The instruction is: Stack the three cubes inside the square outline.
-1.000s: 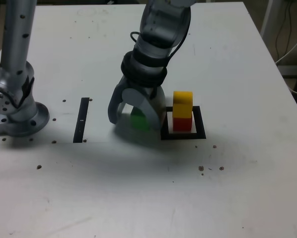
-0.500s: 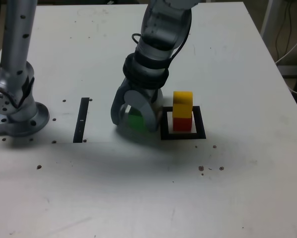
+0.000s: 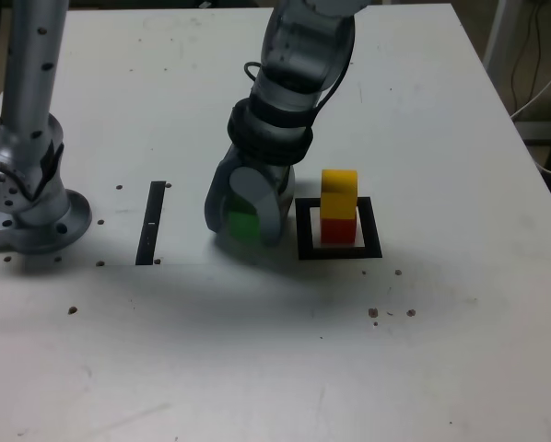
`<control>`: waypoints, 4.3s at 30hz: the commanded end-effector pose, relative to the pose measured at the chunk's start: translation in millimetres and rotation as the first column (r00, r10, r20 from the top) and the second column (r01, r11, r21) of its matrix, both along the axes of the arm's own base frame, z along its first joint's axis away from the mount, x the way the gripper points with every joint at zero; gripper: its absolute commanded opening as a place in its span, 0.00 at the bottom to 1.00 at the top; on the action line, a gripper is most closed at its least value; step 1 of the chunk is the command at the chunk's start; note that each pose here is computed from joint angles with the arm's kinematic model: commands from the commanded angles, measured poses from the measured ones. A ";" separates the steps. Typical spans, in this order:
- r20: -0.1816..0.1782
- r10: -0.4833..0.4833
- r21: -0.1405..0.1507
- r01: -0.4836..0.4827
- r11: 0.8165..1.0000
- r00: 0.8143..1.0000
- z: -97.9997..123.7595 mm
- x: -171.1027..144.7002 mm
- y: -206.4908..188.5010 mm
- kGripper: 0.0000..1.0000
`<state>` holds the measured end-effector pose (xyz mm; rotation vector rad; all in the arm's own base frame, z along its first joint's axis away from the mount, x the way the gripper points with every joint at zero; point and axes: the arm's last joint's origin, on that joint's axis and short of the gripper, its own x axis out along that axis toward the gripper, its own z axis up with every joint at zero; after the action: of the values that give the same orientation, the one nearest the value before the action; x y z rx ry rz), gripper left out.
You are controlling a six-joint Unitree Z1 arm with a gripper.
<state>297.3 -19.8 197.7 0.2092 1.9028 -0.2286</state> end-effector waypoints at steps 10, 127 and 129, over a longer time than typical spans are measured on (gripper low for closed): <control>0.018 0.004 0.008 -0.004 1.000 1.000 26.4 -8.6 0.2 0.33; 0.159 0.056 -0.005 -0.056 0.998 0.986 125.5 64.7 -6.1 0.97; 0.169 0.056 -0.003 -0.056 0.998 0.984 129.5 62.1 -5.7 0.97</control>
<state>364.5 -25.1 320.3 0.1682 1.7432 -0.1668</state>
